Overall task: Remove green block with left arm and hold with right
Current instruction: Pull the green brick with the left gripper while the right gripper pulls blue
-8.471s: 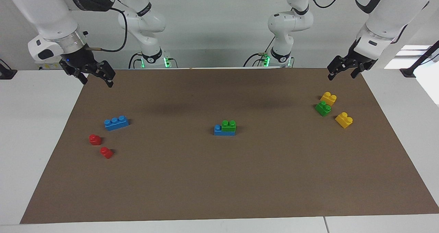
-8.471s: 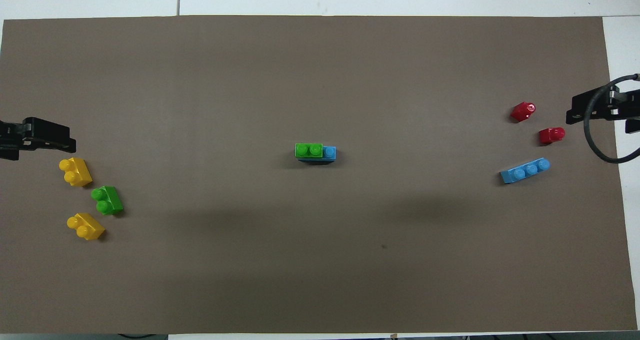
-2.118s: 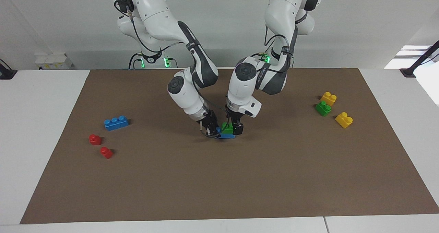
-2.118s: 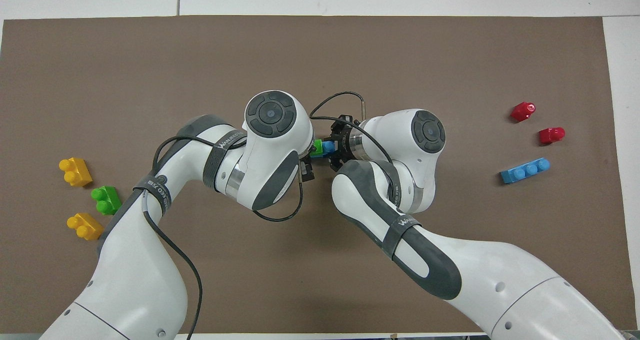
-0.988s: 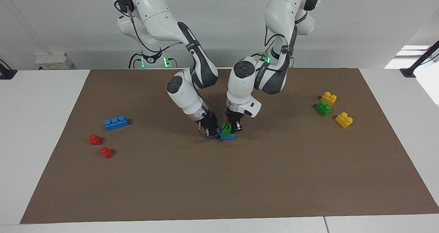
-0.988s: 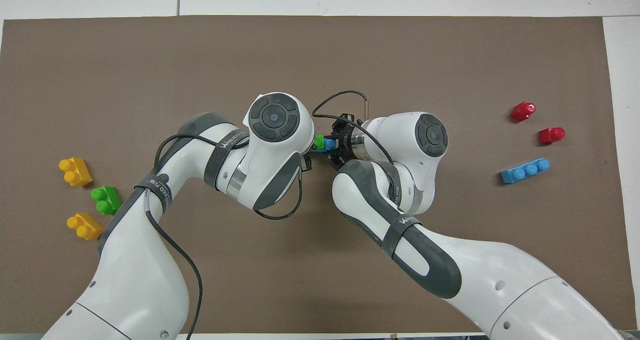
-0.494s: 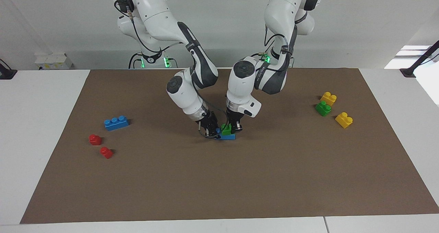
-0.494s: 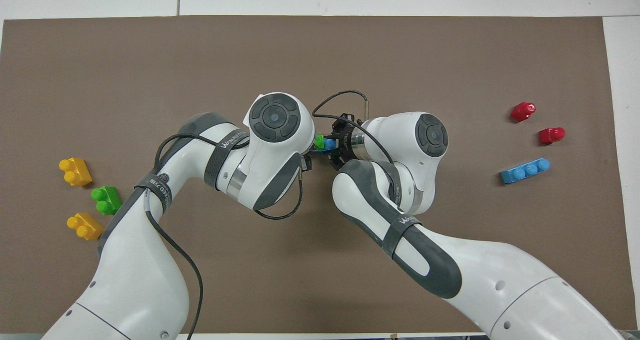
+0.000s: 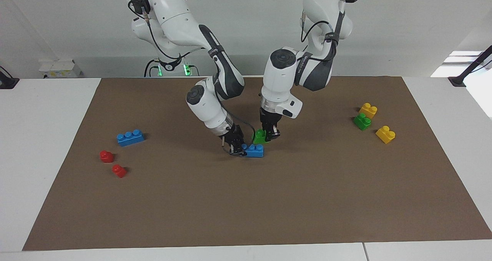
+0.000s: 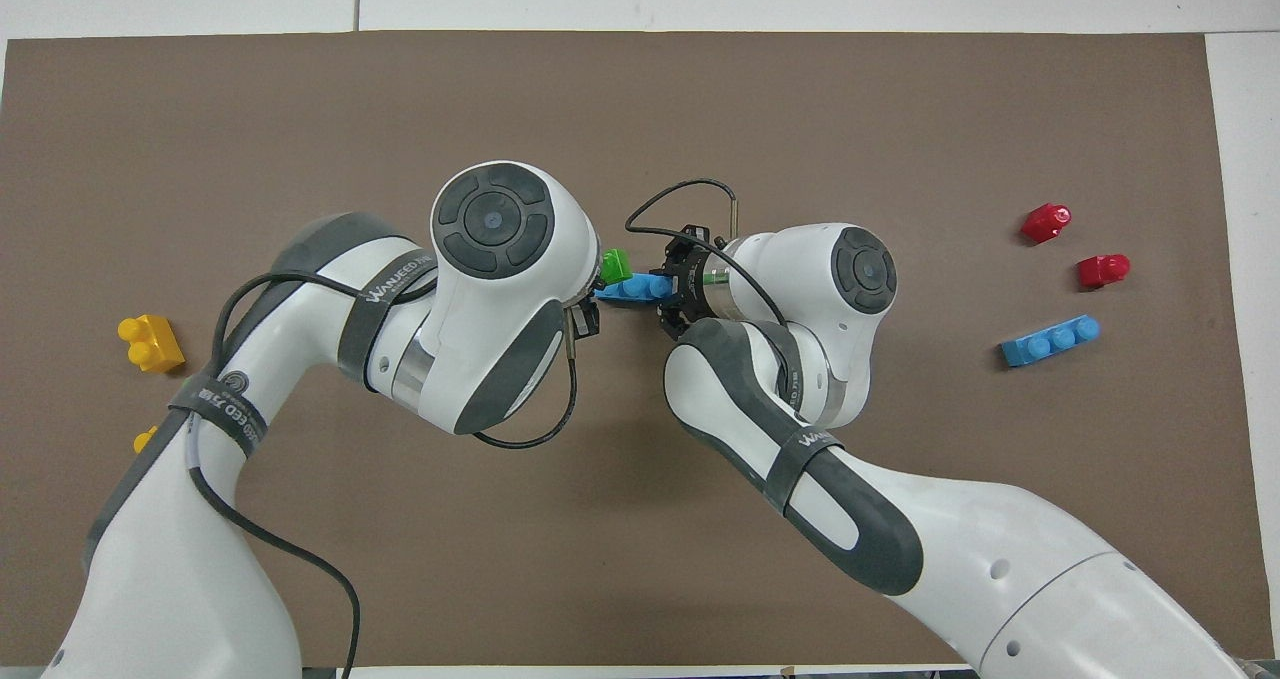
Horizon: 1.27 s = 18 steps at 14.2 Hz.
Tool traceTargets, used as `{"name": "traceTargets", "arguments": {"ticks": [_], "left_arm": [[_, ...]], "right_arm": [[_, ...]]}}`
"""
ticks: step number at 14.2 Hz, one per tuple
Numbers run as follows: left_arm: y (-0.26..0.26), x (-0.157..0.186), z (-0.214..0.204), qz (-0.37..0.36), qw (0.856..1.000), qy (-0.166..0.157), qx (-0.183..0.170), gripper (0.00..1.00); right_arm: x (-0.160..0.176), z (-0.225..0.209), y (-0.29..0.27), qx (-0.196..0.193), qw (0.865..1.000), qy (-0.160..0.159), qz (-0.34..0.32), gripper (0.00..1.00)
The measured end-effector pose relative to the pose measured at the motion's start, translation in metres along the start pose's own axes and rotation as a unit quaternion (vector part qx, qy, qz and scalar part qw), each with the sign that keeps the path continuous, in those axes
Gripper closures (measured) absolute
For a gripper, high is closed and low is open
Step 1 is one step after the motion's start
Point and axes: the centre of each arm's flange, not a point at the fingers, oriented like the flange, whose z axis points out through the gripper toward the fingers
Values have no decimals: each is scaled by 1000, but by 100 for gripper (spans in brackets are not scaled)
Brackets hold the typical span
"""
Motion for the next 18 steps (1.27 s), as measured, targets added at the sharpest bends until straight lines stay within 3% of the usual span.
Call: {"name": "traceTargets", "arguments": {"ticks": [5,9,14,18], "left_arm": [[2,16,-17,4,1000,17,12,65],[25,65,-33,37,997,45,40,65],[67,150,-34,141,985,60,85,65],[102,224,-35,228,968,47,95,65]], "right_arm": [[2,-7,-7,8,1000,-2,3,66],[12,-58,-40,7,1000,-16,9,66],[89,-161,-94,-40,999,-16,-13,66],[153,-193,-105,-62,997,-22,-48,66]]}}
